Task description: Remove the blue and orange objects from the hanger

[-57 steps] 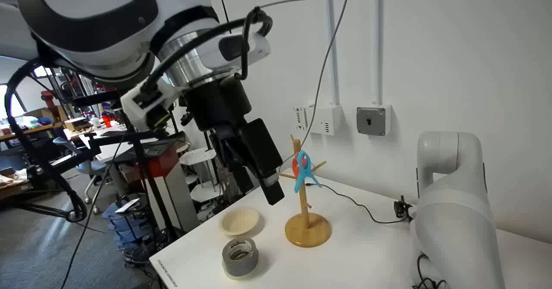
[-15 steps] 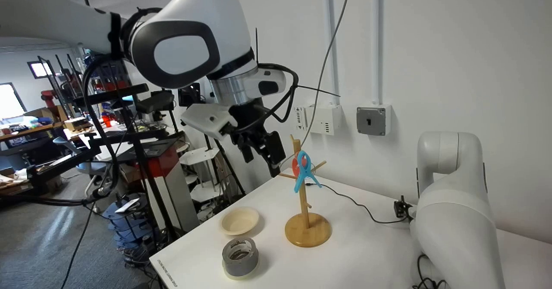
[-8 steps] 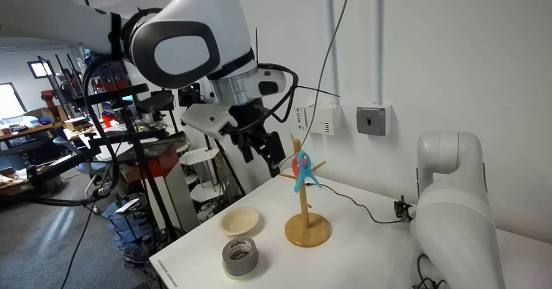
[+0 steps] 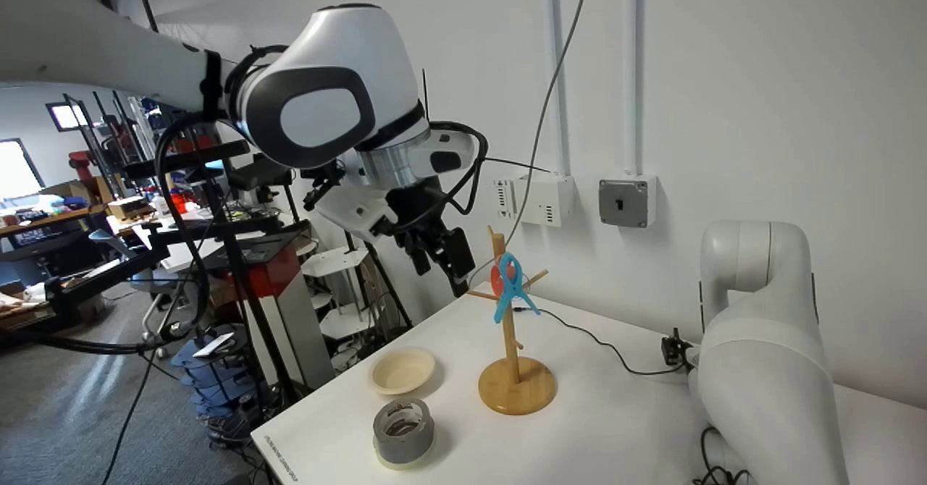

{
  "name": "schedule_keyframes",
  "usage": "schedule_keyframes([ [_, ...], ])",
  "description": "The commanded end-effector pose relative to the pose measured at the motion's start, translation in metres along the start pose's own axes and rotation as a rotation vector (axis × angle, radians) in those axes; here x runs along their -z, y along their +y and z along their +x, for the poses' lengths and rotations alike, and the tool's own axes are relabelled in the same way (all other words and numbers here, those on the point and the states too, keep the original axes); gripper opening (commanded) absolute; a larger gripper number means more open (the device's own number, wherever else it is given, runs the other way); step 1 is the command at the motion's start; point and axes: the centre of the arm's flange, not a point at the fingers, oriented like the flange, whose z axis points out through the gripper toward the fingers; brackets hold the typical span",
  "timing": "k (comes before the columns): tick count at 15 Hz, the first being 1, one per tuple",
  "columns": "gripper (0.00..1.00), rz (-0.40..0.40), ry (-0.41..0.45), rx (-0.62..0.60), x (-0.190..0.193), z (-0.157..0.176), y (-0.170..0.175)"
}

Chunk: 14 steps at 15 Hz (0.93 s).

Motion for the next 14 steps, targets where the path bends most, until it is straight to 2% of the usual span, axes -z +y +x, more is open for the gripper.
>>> schedule_keyframes([
  [1,0.93,-0.017,0.060,-0.036,-0.013,0.014,-0.017],
  [4,1.00,-0.025,0.109,-0.059,-0.023,0.023,-0.027],
  [8,1.00,-0.041,0.148,-0.110,-0.035,0.031,-0.036],
  [14,1.00,-0.129,0.202,-0.159,-0.059,0.039,-0.037],
])
